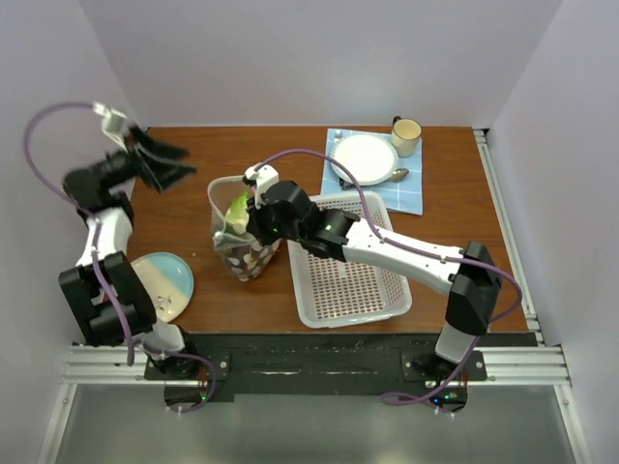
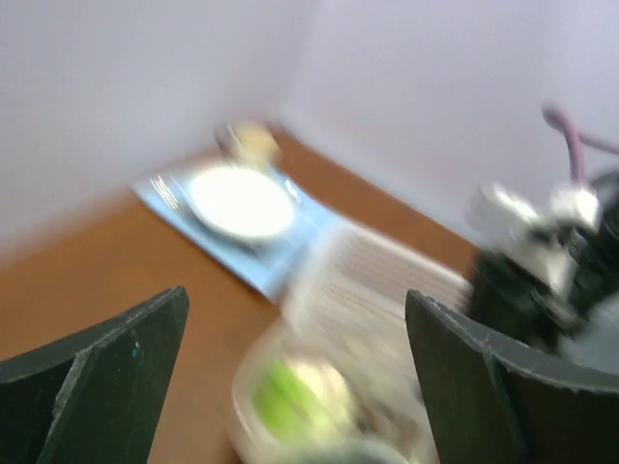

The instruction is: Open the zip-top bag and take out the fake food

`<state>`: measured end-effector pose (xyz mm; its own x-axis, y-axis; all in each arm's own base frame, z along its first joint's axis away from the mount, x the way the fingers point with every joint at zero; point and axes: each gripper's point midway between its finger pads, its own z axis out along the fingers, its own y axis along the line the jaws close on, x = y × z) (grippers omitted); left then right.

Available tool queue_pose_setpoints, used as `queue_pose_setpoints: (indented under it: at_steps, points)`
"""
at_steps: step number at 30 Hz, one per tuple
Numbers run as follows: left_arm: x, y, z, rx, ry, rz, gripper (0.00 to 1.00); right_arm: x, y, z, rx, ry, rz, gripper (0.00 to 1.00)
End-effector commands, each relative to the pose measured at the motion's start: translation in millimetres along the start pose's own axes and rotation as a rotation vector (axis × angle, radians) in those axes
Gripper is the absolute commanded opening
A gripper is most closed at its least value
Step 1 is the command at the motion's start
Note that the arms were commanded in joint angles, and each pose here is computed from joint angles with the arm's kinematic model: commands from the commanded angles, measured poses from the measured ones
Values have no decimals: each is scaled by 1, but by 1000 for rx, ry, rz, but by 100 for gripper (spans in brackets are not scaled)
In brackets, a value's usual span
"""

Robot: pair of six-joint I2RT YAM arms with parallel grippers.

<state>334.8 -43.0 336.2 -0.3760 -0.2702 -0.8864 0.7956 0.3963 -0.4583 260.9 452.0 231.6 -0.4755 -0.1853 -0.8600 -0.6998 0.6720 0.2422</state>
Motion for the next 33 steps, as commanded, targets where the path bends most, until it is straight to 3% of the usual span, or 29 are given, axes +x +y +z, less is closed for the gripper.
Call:
queue_pose_setpoints:
  at_steps: [1, 2, 3, 4, 7, 16, 18, 29, 33]
  points:
    - [-111, 69, 23, -465, -145, 165, 100, -50, 20, -34, -76, -140, 25, 0]
    - [-182, 85, 12, -819, -125, 594, 100, -48, 21, -35, -79, -135, 28, 0]
    - [-174, 88, 30, -830, -52, 609, 100, -44, 20, -34, -78, -131, 31, 0]
    - [-152, 101, 40, -810, 26, 532, 100, -45, 20, -37, -80, -137, 33, 0]
    - [-122, 98, 36, -760, 59, 407, 100, -36, 16, -39, -73, -136, 44, 0]
    - [30, 55, -5, -716, 288, 300, 100, -14, 5, -41, -46, -107, 40, 0]
    - [56, 38, -6, -644, 346, 240, 100, -14, 5, -42, -45, -110, 39, 0]
    - [85, -9, -8, -500, 402, 240, 100, -8, 5, -35, -47, -89, 30, 0]
    - [116, -10, -15, -468, 473, 201, 100, -8, 5, -33, -44, -86, 22, 0]
